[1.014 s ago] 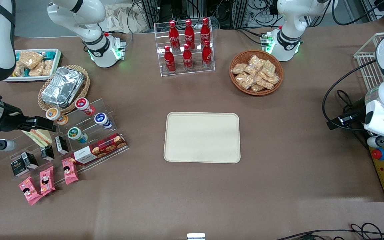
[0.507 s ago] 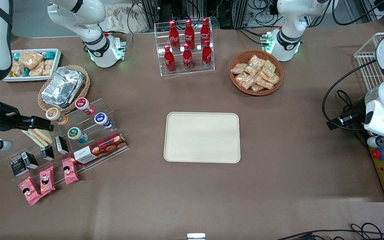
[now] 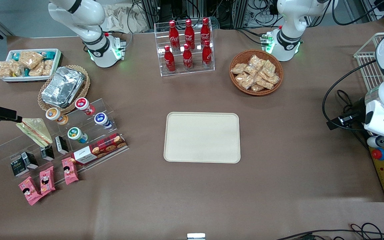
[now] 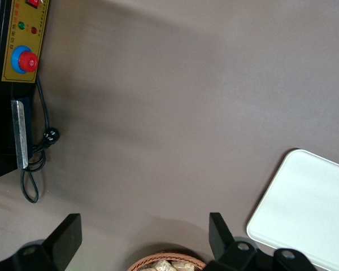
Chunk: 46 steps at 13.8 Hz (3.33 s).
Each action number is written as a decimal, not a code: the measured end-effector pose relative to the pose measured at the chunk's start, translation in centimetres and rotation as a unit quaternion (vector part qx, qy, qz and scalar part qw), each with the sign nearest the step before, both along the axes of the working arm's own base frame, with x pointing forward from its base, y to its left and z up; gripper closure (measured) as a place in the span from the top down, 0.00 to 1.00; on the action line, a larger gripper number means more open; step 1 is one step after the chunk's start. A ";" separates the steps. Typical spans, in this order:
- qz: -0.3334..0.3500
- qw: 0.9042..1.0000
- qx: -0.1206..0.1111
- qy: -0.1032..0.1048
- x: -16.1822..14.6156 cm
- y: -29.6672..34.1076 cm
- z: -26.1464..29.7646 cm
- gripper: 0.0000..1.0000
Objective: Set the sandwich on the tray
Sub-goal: 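Move the right gripper toward the wrapped sandwich on the acrylic rack, then close the right gripper on the plastic-wrapped sandwich and lift it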
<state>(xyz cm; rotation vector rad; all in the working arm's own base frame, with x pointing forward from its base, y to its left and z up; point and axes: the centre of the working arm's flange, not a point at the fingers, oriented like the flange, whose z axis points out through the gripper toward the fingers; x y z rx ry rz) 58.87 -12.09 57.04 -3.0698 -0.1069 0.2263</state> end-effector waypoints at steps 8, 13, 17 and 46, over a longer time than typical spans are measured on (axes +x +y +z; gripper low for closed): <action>0.054 0.998 0.006 0.011 -1.8 -0.1 -4.2 1.00; 0.087 0.996 0.009 0.002 -3.4 0.9 -8.3 1.00; 0.145 0.989 0.016 -0.010 -3.8 -0.6 -11.4 1.00; 0.294 0.955 0.040 -0.001 -4.5 -8.5 -20.7 0.68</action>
